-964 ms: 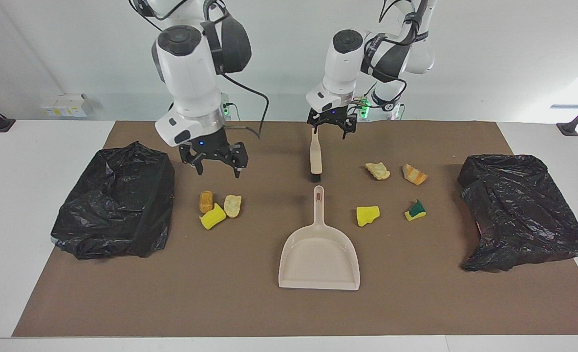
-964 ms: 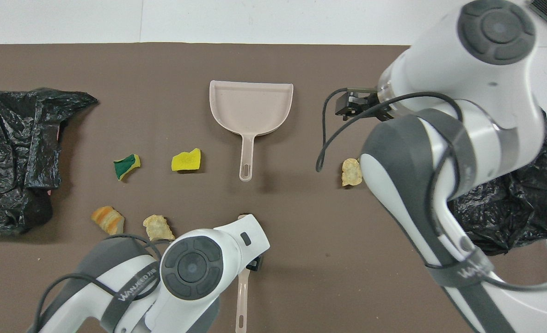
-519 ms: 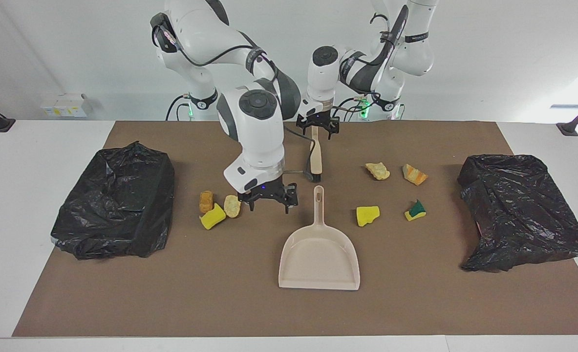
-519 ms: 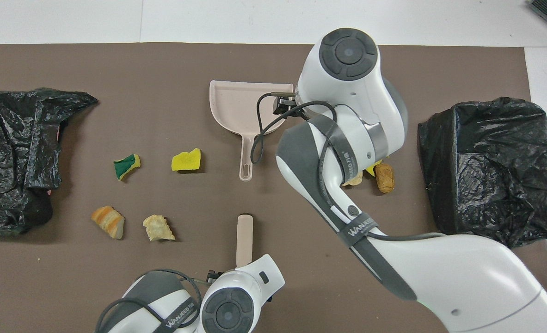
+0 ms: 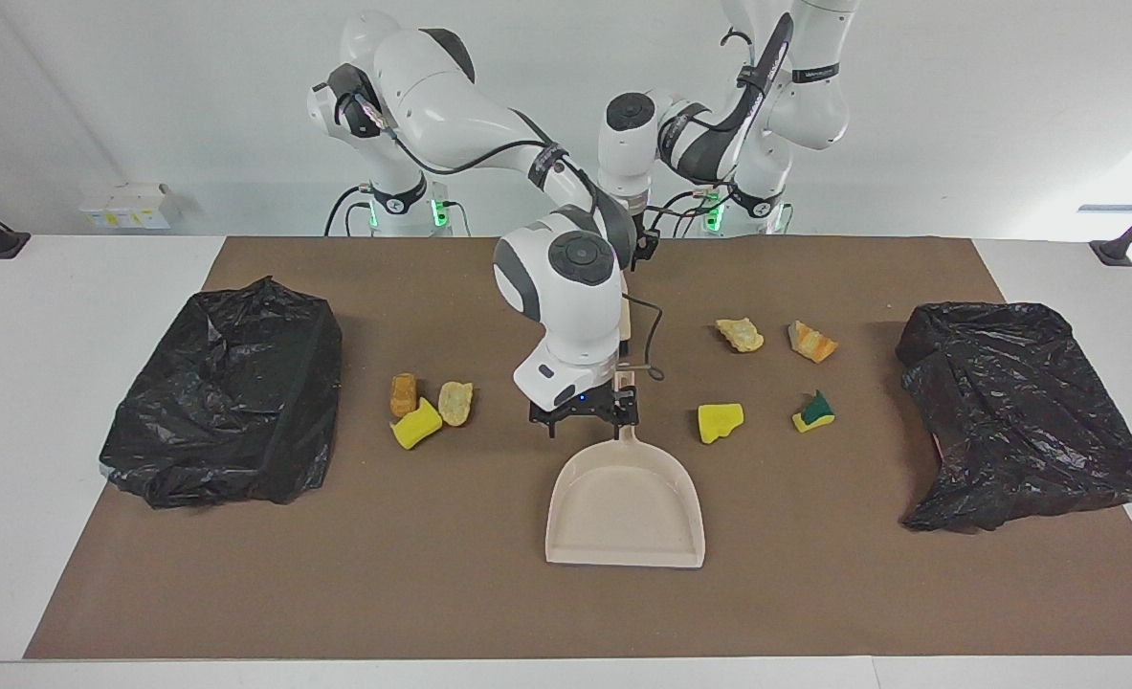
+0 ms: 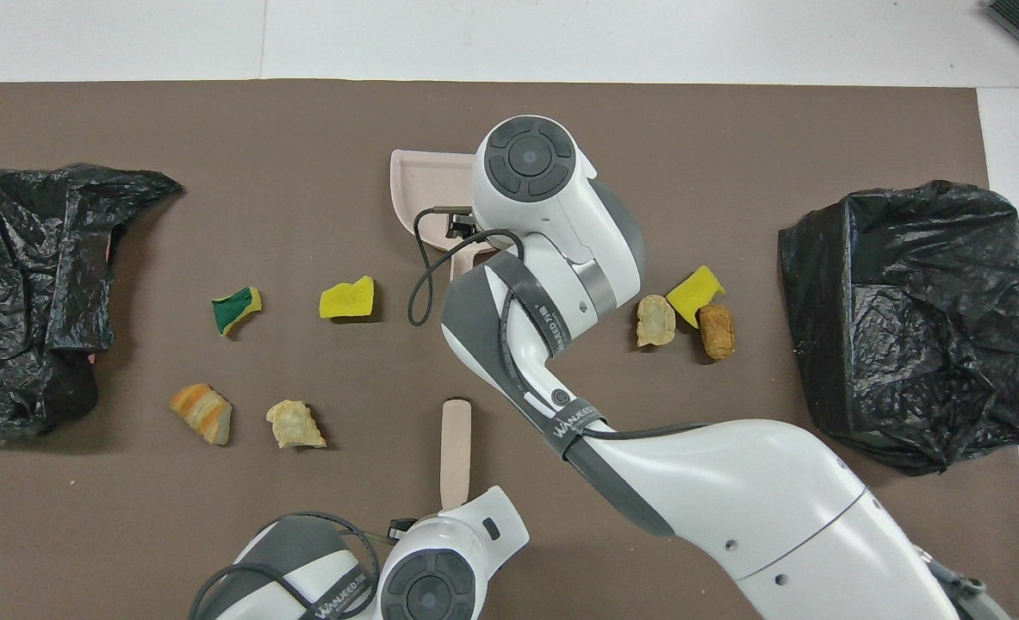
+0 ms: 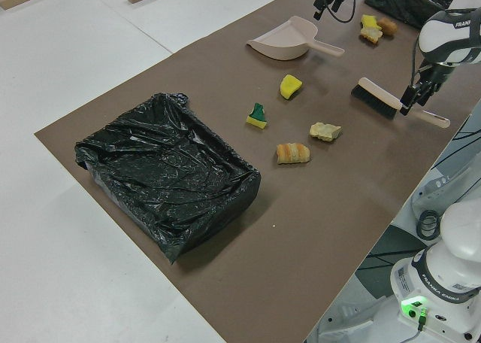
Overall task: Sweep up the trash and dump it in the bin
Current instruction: 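Grasp the dustpan handle with the right gripper while the left gripper grasps the brush, then lift the brush with the left gripper while the right gripper positions the dustpan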
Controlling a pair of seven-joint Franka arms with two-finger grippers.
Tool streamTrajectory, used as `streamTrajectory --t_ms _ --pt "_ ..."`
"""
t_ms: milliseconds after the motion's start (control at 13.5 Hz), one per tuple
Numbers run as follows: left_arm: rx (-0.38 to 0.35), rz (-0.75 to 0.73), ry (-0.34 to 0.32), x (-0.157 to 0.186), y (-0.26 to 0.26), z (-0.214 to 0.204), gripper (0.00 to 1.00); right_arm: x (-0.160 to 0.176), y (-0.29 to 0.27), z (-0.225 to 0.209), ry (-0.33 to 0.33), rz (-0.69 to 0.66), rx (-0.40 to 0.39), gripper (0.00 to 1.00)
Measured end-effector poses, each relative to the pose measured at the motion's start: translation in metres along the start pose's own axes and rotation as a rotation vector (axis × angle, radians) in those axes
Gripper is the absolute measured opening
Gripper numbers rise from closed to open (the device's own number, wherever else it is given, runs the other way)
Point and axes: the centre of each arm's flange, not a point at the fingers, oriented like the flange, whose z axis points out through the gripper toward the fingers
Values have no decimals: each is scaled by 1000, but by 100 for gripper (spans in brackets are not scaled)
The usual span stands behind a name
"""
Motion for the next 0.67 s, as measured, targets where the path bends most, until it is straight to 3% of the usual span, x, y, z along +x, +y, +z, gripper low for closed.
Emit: streamTrajectory --t_ms 74,148,371,667 --pt "9 -11 -14 0 -2 1 29 -3 -6 -1 3 -9 4 100" --pt "18 -24 -30 0 -5 1 26 -7 -13 -3 5 -19 7 100" --pt "39 -114 -81 15 -35 -13 26 -20 -31 -5 4 -47 13 97" --pt "41 -279 -144 33 -119 -51 26 -42 -57 3 -11 -91 15 87"
